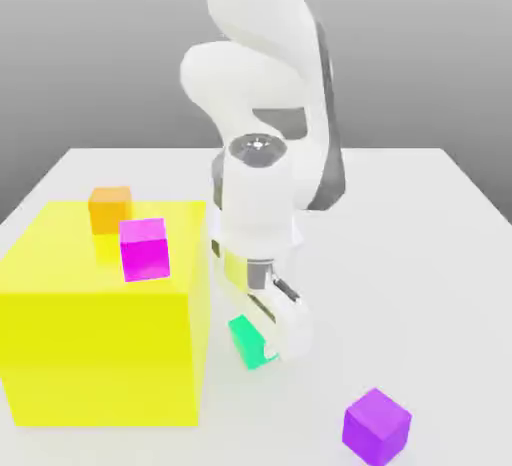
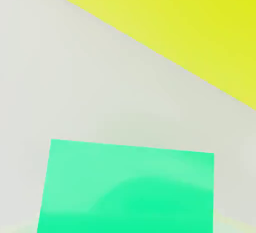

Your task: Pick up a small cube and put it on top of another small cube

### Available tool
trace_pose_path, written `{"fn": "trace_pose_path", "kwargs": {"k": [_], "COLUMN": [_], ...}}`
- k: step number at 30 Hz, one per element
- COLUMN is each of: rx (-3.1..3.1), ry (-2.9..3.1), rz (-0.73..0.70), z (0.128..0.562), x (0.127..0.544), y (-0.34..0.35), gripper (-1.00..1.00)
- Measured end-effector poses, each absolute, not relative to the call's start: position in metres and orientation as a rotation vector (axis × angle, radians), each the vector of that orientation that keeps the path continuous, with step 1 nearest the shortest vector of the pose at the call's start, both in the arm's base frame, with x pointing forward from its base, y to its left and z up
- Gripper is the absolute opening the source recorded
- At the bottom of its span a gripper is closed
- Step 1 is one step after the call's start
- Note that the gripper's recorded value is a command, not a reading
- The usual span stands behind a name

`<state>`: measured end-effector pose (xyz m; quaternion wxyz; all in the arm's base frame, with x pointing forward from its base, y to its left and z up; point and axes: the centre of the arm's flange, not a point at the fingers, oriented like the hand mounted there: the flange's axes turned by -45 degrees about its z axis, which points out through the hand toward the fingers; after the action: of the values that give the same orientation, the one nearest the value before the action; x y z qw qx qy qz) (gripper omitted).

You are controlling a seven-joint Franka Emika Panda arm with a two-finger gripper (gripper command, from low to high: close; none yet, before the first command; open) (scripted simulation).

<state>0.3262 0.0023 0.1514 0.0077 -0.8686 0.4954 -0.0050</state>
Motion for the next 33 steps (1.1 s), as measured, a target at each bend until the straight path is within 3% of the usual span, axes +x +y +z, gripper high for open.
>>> {"fn": "trace_pose_path", "kwargs": {"k": [20,27,33], "rx": [-2.706,-2.622,-2.673], "ry": [1.567,1.415,1.217], "rz": [-0.011,-0.047,-0.082], "z": [0.203,0.3,0.365], "x": [0.32,0.379,0.385], "y": [0.007,-0.012,-0.054], "gripper": [-1.0,-1.0,-1.0]}}
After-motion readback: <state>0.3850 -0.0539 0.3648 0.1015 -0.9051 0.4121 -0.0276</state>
